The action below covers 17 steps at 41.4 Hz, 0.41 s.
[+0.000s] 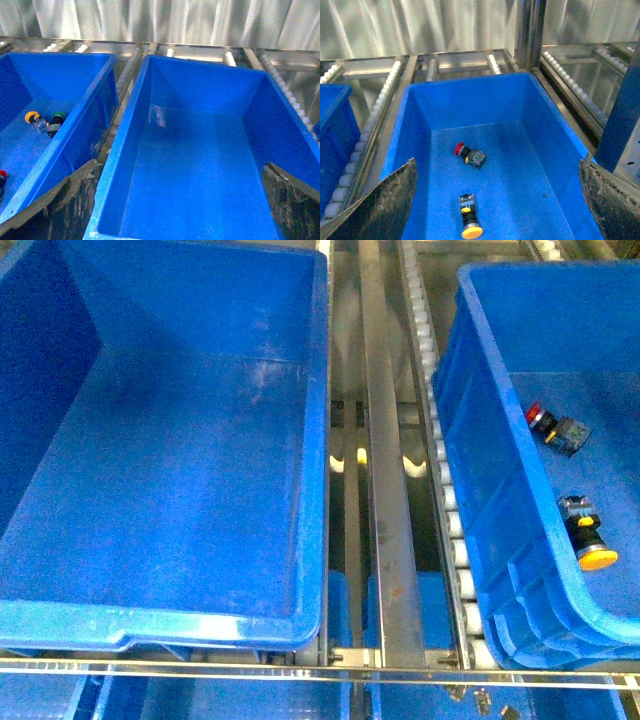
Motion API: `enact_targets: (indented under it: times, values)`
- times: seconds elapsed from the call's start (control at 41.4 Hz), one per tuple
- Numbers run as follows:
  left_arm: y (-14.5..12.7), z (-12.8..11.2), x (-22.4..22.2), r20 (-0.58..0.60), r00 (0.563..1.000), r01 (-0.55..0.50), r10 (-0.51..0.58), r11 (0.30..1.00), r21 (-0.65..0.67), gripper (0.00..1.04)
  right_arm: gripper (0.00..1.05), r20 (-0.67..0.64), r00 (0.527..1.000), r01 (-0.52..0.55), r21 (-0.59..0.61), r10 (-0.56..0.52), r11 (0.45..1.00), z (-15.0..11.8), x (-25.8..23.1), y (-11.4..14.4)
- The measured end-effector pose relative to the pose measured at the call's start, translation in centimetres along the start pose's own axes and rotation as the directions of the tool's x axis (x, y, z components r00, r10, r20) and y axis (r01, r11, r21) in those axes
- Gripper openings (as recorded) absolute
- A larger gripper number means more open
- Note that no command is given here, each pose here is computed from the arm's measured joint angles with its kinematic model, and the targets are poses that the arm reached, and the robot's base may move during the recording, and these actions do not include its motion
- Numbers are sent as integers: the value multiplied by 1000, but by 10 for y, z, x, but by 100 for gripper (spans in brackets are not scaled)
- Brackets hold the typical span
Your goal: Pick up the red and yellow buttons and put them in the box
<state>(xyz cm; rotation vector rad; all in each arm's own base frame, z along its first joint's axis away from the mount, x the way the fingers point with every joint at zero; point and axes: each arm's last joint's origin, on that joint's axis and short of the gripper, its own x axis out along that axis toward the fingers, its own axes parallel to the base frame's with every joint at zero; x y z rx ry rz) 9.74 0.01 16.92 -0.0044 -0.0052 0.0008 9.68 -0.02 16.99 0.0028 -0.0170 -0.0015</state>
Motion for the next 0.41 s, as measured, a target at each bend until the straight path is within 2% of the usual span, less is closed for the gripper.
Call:
enact_targets:
  times: [0.411]
  values:
    - [0,0,0,0,1000,0,0,1000,0,97,98,0,1000,0,0,0,1000,0,0,0]
